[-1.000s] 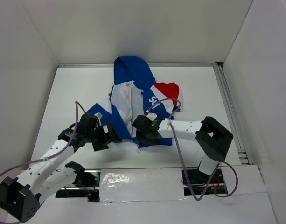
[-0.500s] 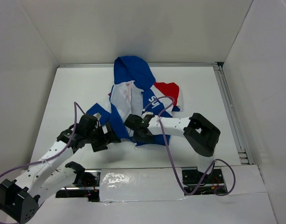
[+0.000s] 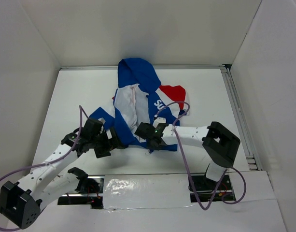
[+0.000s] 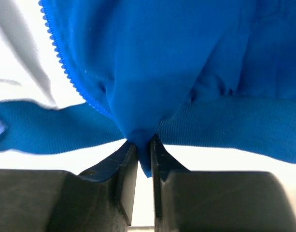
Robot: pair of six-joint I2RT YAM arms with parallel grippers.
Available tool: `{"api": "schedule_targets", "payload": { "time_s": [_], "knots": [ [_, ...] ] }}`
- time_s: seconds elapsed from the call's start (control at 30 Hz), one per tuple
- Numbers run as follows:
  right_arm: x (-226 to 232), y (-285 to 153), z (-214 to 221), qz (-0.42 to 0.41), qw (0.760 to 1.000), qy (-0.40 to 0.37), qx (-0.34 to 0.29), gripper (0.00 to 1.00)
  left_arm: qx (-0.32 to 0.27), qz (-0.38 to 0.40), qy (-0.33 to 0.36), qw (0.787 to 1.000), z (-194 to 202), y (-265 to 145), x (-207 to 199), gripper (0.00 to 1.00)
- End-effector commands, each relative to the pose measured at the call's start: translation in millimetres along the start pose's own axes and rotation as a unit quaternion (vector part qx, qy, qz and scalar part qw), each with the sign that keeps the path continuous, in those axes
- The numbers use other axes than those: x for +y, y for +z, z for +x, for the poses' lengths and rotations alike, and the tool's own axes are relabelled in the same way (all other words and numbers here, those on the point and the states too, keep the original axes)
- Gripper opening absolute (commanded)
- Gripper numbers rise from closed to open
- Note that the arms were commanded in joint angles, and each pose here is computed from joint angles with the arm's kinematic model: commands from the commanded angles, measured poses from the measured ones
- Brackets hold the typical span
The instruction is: Zip up the jacket
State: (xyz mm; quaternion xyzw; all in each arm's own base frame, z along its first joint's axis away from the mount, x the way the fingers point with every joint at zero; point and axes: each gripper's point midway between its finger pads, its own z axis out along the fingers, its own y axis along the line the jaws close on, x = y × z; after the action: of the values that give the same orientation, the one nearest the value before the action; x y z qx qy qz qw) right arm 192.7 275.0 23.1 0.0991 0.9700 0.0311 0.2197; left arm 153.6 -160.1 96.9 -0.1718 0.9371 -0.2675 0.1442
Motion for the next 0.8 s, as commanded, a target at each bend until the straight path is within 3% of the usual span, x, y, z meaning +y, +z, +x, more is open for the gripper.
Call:
{"api": "schedule_targets", "payload": {
  "time_s": [0.0, 0.17, 0.23, 0.27, 0.43, 0.77],
  "knots": [
    [9, -25, -18, -0.057, 0.998, 0.005, -0.039, 0.2, -0.005, 0.004, -0.001, 1.0, -5, 0, -8, 0.99],
    [12, -30, -14, -0.08, 0.996, -0.022, -0.028, 0.25, 0.0, -0.008, -0.002, 1.0, -6, 6, -7, 0.99],
    [11, -29, -13, -0.082, 0.996, -0.029, -0.03, 0.22, 0.002, -0.01, -0.001, 1.0, -7, 8, -7, 0.99],
    [13, -29, -13, -0.087, 0.995, -0.028, -0.029, 0.15, 0.001, -0.008, 0.0, 1.0, -7, 8, -8, 0.99],
    [13, -39, -11, -0.12, 0.991, -0.046, -0.025, 0.2, 0.003, -0.018, 0.003, 1.0, -10, 16, -7, 0.99],
    [10, -46, 13, -0.214, 0.972, -0.092, 0.022, 0.16, 0.037, 0.02, 0.063, 0.997, 1, 43, -45, 0.99]
  ]
}}
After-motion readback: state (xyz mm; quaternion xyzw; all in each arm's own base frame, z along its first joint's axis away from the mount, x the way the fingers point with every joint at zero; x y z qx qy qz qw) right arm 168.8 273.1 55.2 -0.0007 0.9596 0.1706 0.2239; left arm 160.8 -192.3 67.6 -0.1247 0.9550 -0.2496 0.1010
